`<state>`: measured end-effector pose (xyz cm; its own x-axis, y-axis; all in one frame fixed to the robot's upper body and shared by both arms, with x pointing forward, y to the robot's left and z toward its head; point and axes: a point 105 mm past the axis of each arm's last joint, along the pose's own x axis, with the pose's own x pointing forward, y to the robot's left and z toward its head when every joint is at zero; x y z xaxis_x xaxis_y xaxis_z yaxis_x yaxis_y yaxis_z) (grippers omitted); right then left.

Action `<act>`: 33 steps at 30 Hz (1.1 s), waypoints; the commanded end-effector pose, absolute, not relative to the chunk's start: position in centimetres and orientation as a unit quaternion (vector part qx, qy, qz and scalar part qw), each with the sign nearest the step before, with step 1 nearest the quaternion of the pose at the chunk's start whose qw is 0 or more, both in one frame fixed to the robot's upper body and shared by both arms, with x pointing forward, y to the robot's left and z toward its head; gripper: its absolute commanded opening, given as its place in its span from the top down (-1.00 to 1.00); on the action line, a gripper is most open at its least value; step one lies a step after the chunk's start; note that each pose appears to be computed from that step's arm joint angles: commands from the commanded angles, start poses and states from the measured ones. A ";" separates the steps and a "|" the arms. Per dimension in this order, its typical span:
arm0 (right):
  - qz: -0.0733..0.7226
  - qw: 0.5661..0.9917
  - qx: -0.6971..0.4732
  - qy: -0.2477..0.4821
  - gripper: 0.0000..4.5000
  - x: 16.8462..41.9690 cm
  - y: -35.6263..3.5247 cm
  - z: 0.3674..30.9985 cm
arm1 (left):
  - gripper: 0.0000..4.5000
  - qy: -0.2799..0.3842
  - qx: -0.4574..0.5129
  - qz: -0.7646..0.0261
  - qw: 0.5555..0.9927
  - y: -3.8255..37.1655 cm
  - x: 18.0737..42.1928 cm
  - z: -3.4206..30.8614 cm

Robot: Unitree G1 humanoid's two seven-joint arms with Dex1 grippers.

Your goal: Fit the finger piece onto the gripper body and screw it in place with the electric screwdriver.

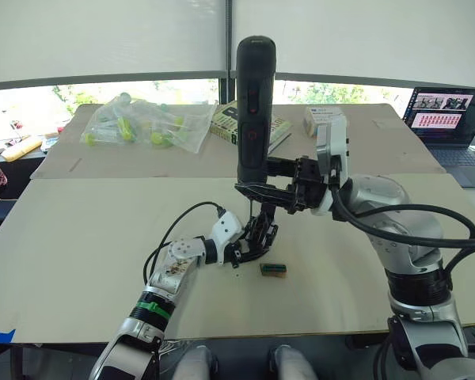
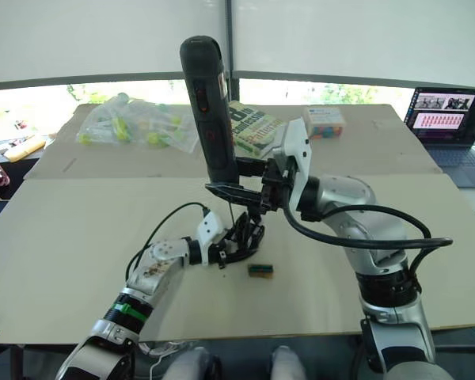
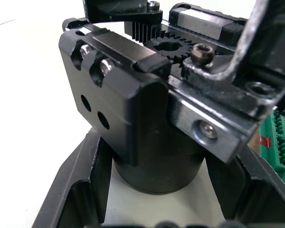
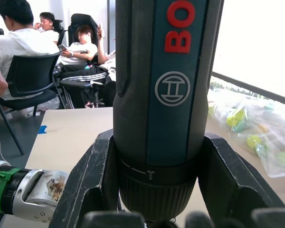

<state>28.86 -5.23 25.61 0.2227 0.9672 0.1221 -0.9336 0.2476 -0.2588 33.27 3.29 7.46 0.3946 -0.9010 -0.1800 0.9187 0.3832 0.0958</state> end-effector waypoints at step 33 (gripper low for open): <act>0.614 0.770 -0.074 -0.154 0.14 27.9 -5.1 24.6 | -0.03 0.098 0.086 -0.556 0.821 3.6 32.2 5.2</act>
